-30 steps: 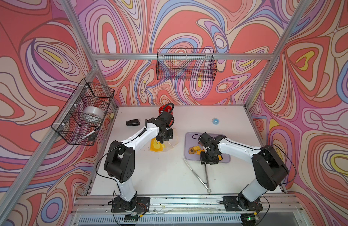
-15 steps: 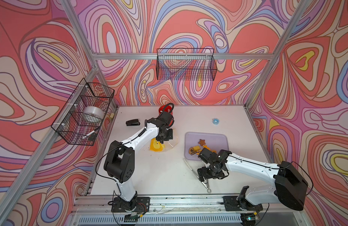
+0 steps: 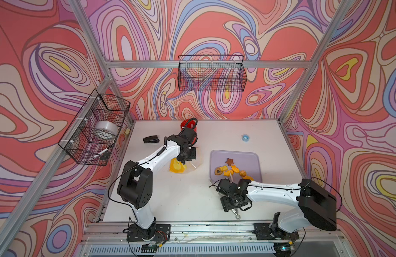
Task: Put the cookies into a resealable bag to prevent moisture
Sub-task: Pick up the clamp from the center of the board, then pick up the cookie from the tray.
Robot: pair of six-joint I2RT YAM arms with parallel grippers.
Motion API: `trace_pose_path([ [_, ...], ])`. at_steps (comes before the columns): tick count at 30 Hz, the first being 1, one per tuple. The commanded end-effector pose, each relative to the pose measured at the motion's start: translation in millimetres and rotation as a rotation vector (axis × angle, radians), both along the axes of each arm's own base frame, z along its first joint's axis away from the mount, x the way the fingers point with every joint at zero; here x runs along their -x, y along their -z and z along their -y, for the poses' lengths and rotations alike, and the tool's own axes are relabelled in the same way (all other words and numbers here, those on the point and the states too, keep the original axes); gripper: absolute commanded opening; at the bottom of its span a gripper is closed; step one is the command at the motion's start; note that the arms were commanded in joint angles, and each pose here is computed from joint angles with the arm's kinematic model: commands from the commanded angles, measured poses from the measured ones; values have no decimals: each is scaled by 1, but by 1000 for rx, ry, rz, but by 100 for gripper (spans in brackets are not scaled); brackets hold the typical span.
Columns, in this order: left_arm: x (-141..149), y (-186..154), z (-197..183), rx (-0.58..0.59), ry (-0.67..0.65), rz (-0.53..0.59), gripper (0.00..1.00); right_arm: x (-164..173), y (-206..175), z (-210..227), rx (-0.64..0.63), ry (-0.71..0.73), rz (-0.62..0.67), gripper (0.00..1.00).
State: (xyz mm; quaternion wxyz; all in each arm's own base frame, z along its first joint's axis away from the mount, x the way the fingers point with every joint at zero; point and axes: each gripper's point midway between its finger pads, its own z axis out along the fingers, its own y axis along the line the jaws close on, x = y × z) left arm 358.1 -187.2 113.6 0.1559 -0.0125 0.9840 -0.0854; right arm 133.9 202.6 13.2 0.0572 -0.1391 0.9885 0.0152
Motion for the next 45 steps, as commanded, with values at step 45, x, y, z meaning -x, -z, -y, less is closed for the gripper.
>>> trace_pose_path([
  [45, -3, -7, 3, 17, 39, 9, 0, -127, -139, 87, -193, 217, 135, 46],
])
